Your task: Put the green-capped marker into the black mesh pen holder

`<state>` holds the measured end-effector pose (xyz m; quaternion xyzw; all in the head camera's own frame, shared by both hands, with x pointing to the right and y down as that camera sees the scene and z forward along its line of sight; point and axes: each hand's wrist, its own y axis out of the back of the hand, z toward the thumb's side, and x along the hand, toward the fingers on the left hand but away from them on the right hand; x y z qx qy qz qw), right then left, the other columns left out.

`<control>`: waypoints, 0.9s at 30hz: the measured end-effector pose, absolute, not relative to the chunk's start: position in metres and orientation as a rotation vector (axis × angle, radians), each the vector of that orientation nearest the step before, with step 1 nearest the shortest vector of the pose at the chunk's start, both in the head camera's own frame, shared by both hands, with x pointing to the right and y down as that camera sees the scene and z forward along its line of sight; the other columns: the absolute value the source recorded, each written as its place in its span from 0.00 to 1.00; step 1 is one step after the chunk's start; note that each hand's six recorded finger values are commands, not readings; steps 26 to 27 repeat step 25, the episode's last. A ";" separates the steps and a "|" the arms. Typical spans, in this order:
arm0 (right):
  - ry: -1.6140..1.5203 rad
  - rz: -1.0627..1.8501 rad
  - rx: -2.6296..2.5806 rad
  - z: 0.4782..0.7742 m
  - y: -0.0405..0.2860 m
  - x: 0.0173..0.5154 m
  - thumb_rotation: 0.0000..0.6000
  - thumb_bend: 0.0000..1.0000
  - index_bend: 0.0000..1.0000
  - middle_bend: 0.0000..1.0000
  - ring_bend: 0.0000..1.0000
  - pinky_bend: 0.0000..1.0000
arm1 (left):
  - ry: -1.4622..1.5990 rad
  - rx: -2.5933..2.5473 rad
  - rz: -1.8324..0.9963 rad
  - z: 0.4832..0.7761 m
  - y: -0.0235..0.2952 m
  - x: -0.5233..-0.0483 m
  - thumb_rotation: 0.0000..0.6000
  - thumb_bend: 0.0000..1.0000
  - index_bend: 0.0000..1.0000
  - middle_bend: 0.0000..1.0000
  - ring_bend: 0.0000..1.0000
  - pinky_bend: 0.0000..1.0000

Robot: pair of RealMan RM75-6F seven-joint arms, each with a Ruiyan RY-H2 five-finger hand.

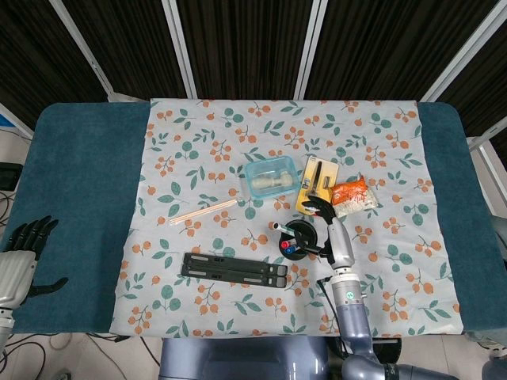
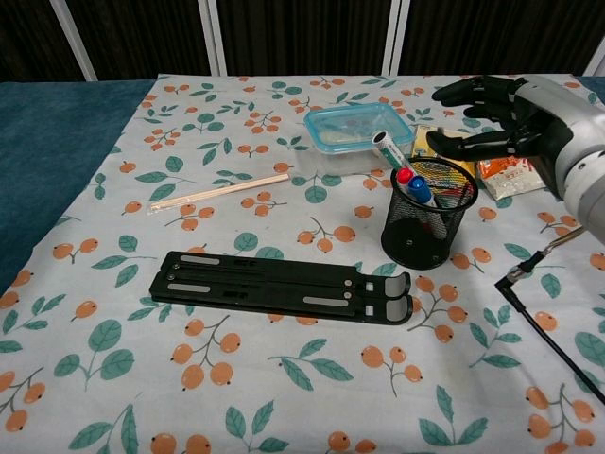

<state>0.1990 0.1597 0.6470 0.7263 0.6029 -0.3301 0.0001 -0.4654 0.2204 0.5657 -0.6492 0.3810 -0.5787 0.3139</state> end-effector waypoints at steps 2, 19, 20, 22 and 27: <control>1.903 -1.046 2.307 0.641 0.158 0.204 1.00 0.32 0.26 0.14 0.08 0.19 | 1.002 -1.711 -1.524 0.566 0.221 -0.465 1.00 0.03 0.00 0.00 0.00 0.00; 1.747 -1.799 2.649 0.567 0.187 0.342 1.00 0.05 0.00 0.00 0.00 0.18 | 0.989 -1.682 -1.495 0.560 0.224 -0.464 1.00 0.03 0.00 0.00 0.00 0.00; 1.728 -1.871 2.668 0.564 0.191 0.349 1.00 0.04 0.00 0.00 0.00 0.18 | 0.988 -1.678 -1.493 0.560 0.224 -0.464 1.00 0.03 0.00 0.00 0.00 0.00; 1.688 -2.037 2.697 0.559 0.200 0.366 1.00 0.04 0.00 0.00 0.00 0.17 | 0.988 -1.672 -1.491 0.560 0.225 -0.464 1.00 0.03 0.00 0.00 0.00 0.00; 1.632 -2.250 2.720 0.554 0.213 0.388 1.00 0.04 0.00 0.00 0.00 0.17 | 0.987 -1.666 -1.491 0.560 0.225 -0.464 1.00 0.03 0.00 0.00 0.00 0.00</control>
